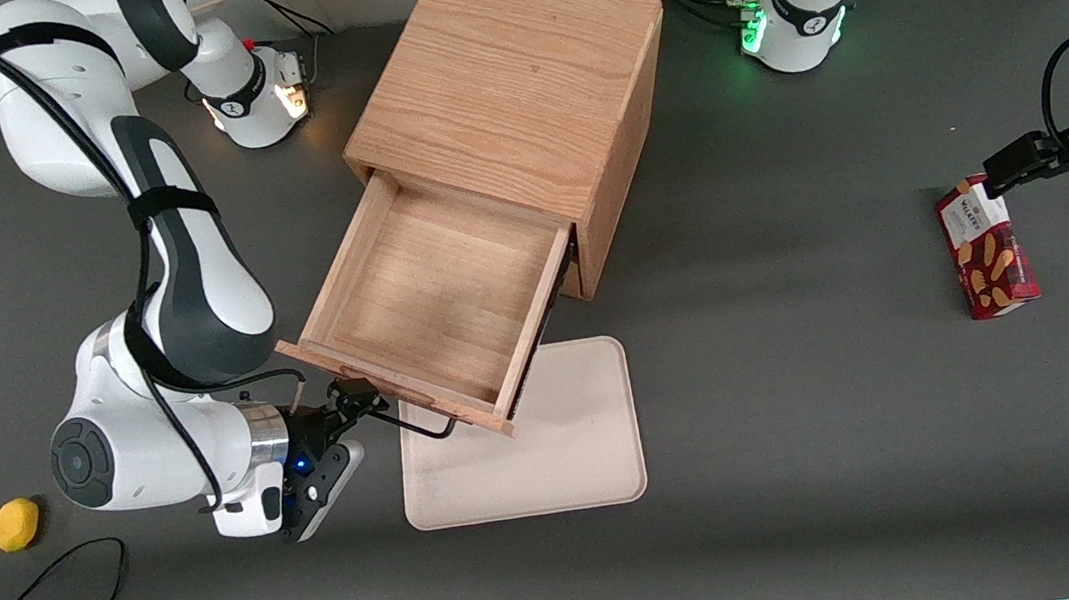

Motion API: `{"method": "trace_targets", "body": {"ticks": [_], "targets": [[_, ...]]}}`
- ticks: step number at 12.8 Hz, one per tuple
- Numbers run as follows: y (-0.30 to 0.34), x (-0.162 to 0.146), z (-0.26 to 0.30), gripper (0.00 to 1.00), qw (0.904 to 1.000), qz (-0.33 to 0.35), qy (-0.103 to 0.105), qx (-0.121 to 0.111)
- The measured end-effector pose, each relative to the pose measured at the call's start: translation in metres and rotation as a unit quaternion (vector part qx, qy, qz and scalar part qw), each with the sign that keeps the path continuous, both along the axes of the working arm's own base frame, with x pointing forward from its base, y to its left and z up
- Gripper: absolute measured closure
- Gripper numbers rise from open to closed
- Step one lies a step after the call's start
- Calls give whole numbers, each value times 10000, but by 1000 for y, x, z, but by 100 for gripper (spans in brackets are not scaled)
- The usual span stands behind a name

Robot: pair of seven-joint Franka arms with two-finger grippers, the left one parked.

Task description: Open upper drawer

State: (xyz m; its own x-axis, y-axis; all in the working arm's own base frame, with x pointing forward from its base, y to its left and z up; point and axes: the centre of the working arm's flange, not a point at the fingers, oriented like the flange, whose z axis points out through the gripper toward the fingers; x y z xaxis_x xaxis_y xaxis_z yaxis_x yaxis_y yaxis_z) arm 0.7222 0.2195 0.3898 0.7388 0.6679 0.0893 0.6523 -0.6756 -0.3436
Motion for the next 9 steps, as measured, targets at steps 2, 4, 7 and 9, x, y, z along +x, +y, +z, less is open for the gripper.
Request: {"method": "trace_targets", "body": {"ticks": [2, 4, 7, 9], "targets": [[-1, -3, 7, 0, 9999, 74, 80, -52], [-4, -4, 17, 0, 9998, 123, 132, -90], [-11, -8, 34, 0, 9992, 200, 123, -332], [-18, -13, 50, 0, 9983, 252, 135, -507]]}}
